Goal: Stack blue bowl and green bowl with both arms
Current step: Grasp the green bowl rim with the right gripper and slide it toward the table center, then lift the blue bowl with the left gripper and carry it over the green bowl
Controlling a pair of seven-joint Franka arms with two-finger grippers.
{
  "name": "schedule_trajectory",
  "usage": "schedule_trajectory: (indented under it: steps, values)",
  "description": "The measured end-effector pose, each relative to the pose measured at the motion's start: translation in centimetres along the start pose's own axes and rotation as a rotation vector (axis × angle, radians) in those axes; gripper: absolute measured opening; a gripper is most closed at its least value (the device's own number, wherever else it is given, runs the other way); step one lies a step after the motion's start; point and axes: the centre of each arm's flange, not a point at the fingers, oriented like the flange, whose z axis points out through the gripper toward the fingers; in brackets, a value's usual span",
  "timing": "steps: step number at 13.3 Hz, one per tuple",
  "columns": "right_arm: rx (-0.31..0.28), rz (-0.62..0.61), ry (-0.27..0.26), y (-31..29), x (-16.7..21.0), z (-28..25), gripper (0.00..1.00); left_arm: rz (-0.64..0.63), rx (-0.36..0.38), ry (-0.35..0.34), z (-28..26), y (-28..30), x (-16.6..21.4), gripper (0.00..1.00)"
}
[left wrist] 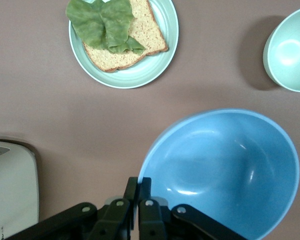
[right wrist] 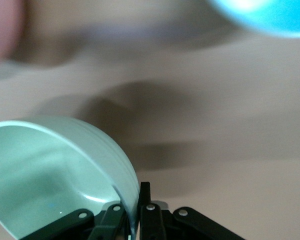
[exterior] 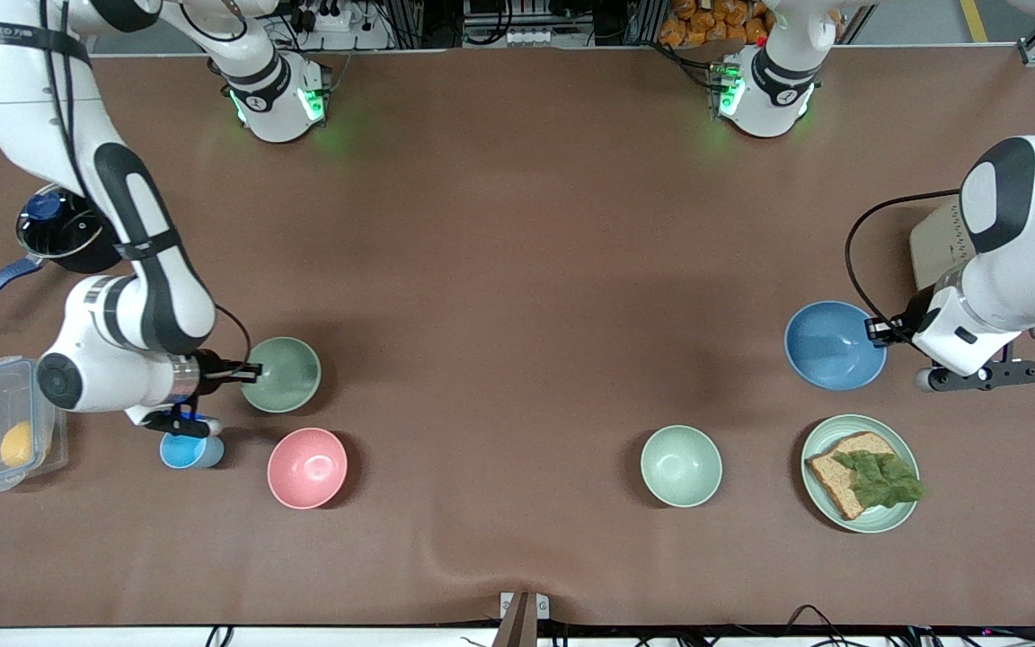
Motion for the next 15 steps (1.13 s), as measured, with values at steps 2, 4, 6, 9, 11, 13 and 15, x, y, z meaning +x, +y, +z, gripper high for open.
schedule_trajectory:
  steps: [2, 4, 6, 9, 11, 13, 15]
  values:
    - [0.064, 0.022, 0.006, -6.1, -1.2, -0.5, 0.07, -0.003, -0.001, -0.003, 0.1, -0.2, 0.2, 0.04]
    - [0.113, 0.042, 0.04, -12.0, -2.5, -0.5, 0.07, 0.0, -0.001, -0.007, 0.3, 0.0, 0.3, 0.04]
    - [0.147, 0.104, 0.106, -18.7, -4.6, 0.6, 0.07, 0.002, -0.001, -0.008, 0.5, 0.1, 0.3, 0.04]
    - [0.17, 0.188, 0.129, -28.0, -9.0, 3.6, 0.07, -0.002, -0.001, -0.038, 2.0, -0.1, 0.6, 0.04]
    - [0.198, 0.24, 0.154, -32.0, -10.9, 5.5, 0.07, -0.004, -0.002, -0.054, 3.0, -0.3, 0.8, 0.04]
    - [0.208, 0.299, 0.154, -33.5, -11.8, 8.1, 0.07, 0.0, -0.002, -0.058, 3.2, 0.0, 0.9, 0.04]
    - [0.226, 0.351, 0.136, -33.8, -11.6, 10.4, 0.07, 0.003, -0.002, -0.059, 3.3, 0.2, 0.9, 0.04]
